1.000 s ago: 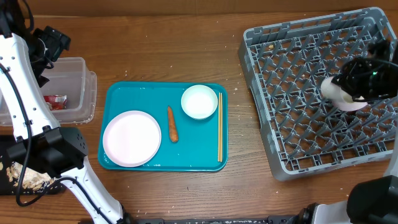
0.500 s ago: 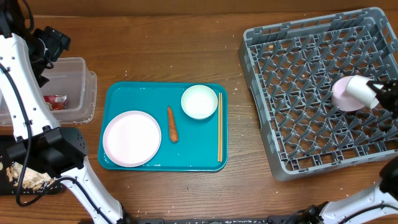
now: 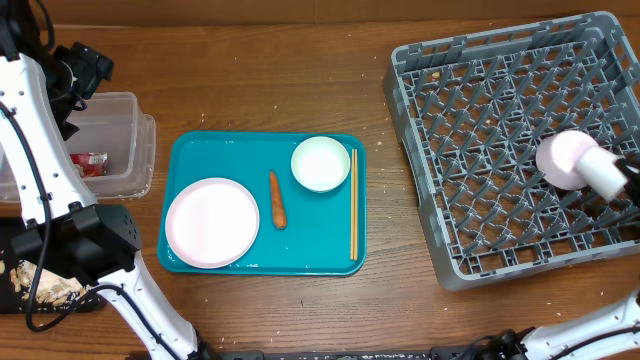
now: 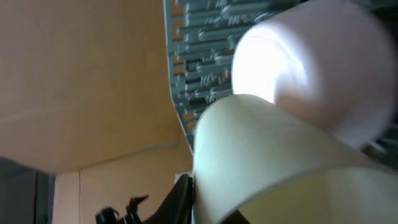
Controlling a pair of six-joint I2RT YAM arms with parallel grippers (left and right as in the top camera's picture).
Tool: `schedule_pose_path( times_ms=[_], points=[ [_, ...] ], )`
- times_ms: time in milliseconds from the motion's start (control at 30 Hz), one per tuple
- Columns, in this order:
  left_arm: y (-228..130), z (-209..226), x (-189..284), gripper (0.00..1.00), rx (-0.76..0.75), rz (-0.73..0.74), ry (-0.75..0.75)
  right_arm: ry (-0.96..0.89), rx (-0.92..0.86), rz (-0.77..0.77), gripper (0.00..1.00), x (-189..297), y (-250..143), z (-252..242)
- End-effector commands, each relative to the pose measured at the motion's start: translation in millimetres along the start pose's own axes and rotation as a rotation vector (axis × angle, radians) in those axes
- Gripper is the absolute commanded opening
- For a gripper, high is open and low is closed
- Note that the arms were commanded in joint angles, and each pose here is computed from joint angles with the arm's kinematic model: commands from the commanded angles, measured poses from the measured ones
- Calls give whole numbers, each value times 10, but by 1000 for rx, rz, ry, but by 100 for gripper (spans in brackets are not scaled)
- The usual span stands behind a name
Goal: Sort waste into correct bins and load items into the dishwasher
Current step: 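Lower the cup upside down into the rack's lower right and release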
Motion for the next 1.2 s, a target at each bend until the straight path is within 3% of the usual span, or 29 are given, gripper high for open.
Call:
schedule_pose_path(
  times_ms=[0, 233, 467, 767, 1167],
  points=[
    [-8, -30, -4, 100, 7, 2, -4, -20, -11, -49, 22, 214, 34, -103],
    [-8, -30, -4, 100, 7, 2, -4, -4, -13, -49, 19, 210, 33, -85],
    [-9, -30, -3, 100, 7, 1, -4, -4, -26, -55, 4, 241, 31, -95],
    [-8, -30, -4, 100, 7, 2, -4, 65, -57, -26, 4, 271, -102, -21],
    [-8, -30, -4, 100, 7, 2, -4, 14, -116, -34, 5, 170, -60, -363]
  ],
)
Point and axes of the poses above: each gripper's point midway between its finger pads, its own x axis back along the fingers, its own z axis along the line the jaws close on, y = z × x, the point moved 7 cm from there along x, back along the fingers, and after that the axes turned 13 degrees about -x, right-handed, at the moved point
